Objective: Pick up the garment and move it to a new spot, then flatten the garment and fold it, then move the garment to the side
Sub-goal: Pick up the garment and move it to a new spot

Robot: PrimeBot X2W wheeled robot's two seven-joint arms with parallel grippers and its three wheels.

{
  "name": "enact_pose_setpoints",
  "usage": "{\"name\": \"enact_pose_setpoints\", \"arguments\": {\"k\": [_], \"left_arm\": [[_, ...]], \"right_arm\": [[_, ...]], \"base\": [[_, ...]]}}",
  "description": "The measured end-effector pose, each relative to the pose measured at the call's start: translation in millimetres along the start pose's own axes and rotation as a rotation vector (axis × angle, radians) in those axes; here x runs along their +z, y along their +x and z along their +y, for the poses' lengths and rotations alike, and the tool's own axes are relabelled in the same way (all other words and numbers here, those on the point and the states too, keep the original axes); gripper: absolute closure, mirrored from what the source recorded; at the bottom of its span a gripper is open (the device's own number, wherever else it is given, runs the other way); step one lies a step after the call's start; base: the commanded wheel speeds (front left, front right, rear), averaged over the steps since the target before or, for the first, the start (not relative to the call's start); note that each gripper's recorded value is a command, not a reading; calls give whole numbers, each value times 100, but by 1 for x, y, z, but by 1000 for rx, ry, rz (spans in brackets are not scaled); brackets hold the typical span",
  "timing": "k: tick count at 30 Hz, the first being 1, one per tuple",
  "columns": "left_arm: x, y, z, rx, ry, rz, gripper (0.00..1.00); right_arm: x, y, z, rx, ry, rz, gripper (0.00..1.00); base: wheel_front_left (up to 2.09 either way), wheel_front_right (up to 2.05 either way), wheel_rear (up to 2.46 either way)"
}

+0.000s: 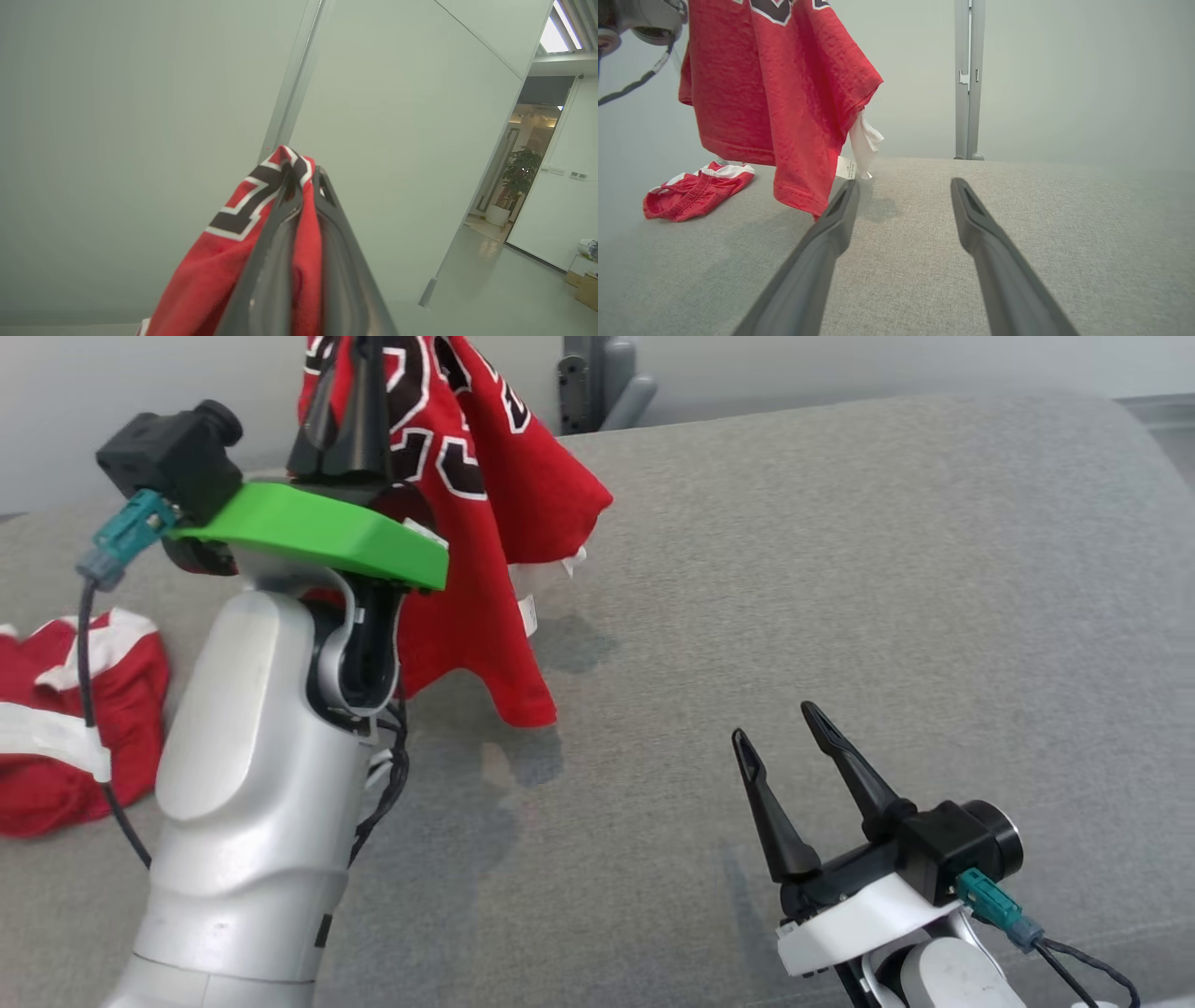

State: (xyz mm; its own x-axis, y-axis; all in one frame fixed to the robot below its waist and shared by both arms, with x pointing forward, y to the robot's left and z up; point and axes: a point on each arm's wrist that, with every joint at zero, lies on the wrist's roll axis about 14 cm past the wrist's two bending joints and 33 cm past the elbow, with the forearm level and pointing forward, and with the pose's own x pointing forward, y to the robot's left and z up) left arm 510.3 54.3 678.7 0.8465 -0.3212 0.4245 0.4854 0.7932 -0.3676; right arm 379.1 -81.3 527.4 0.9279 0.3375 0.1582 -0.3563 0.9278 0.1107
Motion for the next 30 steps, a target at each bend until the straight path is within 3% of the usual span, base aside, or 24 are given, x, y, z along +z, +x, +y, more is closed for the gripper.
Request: {"name": "enact_pose_setpoints", "arguments": {"k": [8, 16, 18, 19, 21, 22, 23, 30], "left_arm": [[-79, 6, -79, -162, -134, 191, 100], [-193, -46, -139, -258, -211, 569, 100], [-215, -62, -145, -266, -219, 651, 75], [-226, -71, -146, -270, -218, 694, 73], [-244, -90, -152, -290, -228, 768, 54], [-251, -99, -156, -303, -236, 803, 23], [-256, -107, -159, -315, -239, 824, 0], [-246, -111, -161, -300, -258, 753, 0]], "right_arm": [[17, -32, -36, -146, -16, -30, 0], [23, -62, -74, -296, -34, -32, 0], [24, -69, -86, -342, -24, -34, 0], [23, -71, -92, -362, -22, -32, 0], [22, -78, -103, -405, -17, -27, 0], [21, -82, -111, -433, -16, -25, 0], [21, -87, -118, -457, -20, -22, 0], [25, -92, -134, -498, -62, -22, 0]], "base": [[0, 0, 0], [0, 0, 0], [0, 0, 0], [0, 0, 0], [0, 0, 0], [0, 0, 0], [0, 0, 0], [0, 0, 0]]}}
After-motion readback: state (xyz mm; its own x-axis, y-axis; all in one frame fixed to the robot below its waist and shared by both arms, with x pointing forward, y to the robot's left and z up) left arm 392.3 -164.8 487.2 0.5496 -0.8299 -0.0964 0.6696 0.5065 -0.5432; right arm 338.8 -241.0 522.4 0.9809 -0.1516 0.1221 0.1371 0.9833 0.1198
